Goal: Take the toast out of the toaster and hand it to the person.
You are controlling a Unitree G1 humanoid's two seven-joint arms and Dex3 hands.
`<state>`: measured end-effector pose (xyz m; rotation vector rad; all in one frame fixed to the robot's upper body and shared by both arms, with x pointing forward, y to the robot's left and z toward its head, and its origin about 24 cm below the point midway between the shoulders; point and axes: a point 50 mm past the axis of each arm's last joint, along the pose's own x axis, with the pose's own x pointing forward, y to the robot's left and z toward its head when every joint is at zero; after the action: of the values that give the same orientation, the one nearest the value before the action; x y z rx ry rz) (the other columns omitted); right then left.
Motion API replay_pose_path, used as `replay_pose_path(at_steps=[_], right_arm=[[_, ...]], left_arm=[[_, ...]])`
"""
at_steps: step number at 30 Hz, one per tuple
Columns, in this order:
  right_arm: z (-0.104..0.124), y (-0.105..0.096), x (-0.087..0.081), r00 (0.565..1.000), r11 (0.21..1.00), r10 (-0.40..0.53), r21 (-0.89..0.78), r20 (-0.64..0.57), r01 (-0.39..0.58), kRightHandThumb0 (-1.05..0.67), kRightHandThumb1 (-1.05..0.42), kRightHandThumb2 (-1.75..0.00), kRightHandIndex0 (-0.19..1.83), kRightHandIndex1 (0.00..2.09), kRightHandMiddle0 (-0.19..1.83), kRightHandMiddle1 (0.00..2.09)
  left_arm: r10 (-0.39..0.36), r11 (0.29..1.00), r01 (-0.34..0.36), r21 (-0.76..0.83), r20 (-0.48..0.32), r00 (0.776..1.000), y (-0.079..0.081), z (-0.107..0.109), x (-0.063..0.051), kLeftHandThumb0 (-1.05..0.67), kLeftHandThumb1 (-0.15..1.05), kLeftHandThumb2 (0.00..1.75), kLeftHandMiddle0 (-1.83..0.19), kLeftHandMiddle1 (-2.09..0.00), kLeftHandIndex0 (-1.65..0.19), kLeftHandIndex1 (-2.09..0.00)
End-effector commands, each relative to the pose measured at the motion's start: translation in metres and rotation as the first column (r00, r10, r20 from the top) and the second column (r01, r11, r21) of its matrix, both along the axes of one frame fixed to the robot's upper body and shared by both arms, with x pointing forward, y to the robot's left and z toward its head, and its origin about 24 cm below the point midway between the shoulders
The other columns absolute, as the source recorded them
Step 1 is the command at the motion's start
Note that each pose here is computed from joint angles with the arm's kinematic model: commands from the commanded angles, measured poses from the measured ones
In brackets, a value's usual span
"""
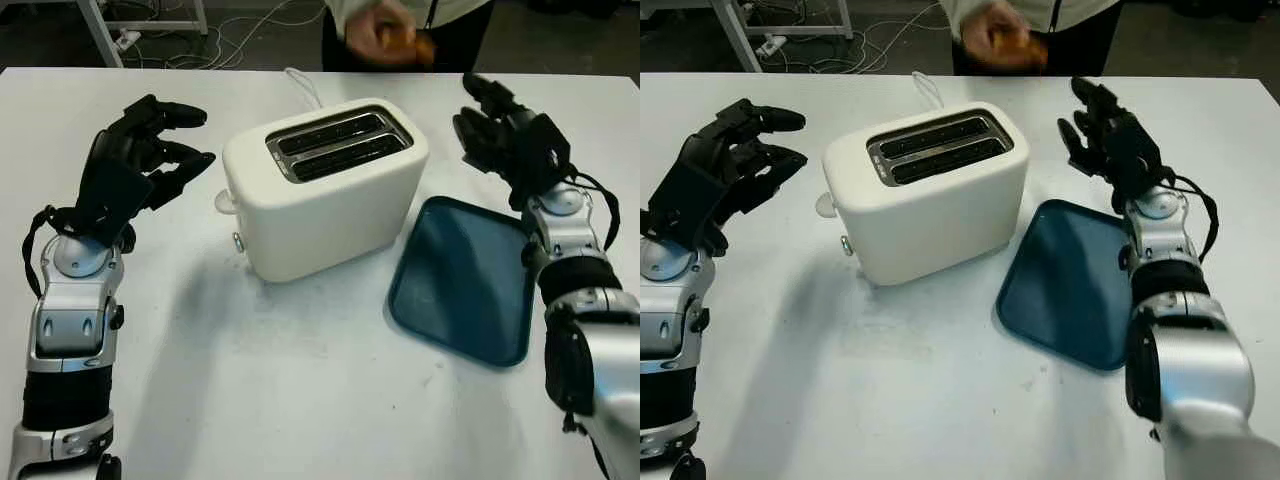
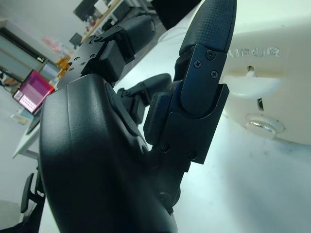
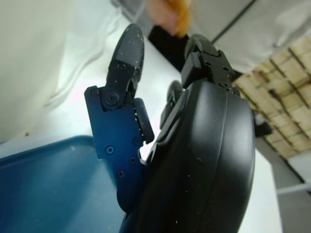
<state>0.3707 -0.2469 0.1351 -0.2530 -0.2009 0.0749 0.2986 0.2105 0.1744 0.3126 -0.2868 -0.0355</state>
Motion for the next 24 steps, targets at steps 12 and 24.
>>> replay_pose_path(at_steps=[12,24], right_arm=[[-0.027,0.044,-0.112,0.991,0.983,0.046,0.173,0.128,-0.068,-0.69,-0.92,-0.70,0.23,0.12,0.26,0.08],[-0.047,0.075,-0.133,1.000,0.956,0.013,0.293,0.005,-0.013,-0.60,-0.92,-0.64,0.16,0.15,0.23,0.04]], left_arm=[[0.060,0.981,-0.051,-0.186,0.043,0.997,0.010,-0.028,-0.026,-0.88,0.92,0.04,-0.41,-1.11,-0.34,-0.93],[0.168,0.945,-0.147,-0.292,0.047,0.985,-0.012,-0.065,-0.052,-0.92,0.92,0.18,-0.31,-1.19,-0.23,-1.04]])
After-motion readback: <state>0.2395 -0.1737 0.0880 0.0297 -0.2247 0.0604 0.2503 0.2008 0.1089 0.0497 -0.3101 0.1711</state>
